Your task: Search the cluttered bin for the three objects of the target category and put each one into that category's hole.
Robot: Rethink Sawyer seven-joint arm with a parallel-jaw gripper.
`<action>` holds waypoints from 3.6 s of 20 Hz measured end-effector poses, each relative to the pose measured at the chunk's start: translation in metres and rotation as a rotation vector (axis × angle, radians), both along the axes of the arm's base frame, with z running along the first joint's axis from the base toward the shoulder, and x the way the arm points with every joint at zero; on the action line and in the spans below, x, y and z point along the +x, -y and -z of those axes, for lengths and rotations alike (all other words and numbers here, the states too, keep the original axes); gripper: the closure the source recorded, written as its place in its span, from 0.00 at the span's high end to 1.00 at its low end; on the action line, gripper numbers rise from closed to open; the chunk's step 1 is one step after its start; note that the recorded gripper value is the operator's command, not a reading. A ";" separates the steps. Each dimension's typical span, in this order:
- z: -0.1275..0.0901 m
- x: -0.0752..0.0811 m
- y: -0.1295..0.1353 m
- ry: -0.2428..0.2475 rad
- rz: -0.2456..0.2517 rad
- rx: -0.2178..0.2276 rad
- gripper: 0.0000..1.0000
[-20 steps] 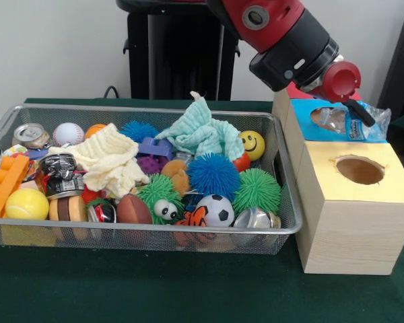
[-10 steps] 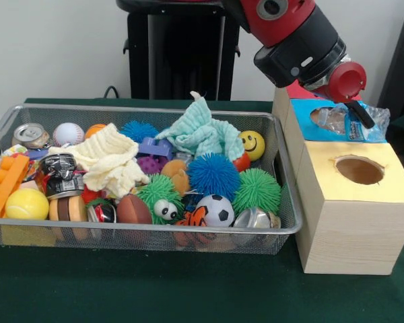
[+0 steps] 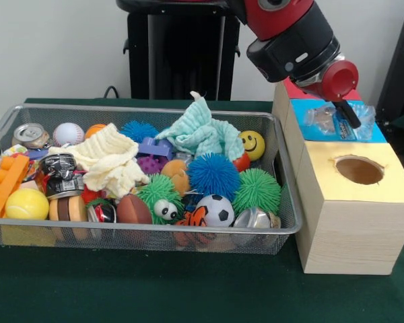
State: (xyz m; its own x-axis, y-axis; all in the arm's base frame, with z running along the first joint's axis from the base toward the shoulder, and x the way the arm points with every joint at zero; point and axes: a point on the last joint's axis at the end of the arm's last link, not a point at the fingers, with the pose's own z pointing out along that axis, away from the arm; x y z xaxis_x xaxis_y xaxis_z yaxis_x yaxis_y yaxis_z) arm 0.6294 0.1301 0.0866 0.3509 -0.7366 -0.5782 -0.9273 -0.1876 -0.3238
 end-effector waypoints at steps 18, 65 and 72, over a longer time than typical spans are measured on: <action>-0.008 0.003 0.004 -0.053 -0.072 -0.142 0.00; 0.070 -0.047 0.075 -0.401 -0.116 -0.341 0.00; 0.073 -0.058 0.083 -0.436 -0.161 -0.442 0.00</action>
